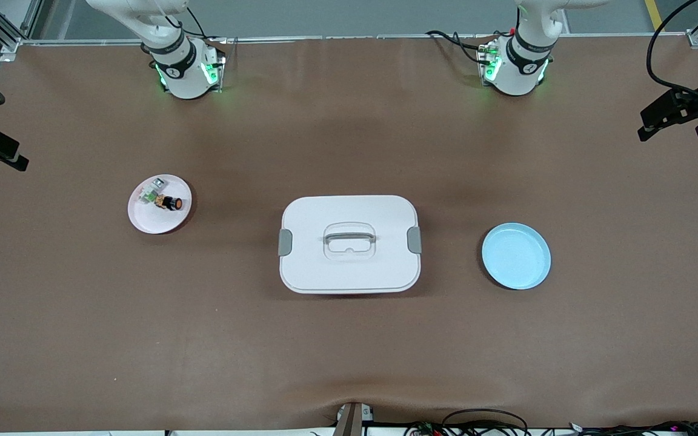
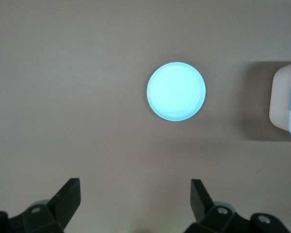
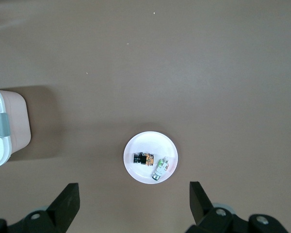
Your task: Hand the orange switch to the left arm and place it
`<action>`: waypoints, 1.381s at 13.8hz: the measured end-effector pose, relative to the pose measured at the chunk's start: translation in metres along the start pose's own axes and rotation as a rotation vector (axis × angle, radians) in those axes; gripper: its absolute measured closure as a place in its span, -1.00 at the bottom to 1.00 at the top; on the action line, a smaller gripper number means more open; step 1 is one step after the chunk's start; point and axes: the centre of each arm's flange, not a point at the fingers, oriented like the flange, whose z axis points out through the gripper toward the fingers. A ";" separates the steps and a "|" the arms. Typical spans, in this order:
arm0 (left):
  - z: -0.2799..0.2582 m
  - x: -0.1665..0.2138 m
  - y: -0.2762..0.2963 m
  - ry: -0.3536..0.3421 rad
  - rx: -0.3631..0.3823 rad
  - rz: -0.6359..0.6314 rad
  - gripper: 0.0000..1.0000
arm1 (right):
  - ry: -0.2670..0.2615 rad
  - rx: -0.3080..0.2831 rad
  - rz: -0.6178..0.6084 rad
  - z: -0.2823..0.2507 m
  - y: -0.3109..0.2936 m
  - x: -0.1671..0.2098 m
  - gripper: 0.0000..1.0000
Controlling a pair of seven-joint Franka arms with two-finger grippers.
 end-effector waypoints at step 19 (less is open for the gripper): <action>0.000 0.001 -0.014 0.001 0.001 -0.023 -1.00 | 0.015 0.000 -0.001 -0.001 0.000 0.002 -1.00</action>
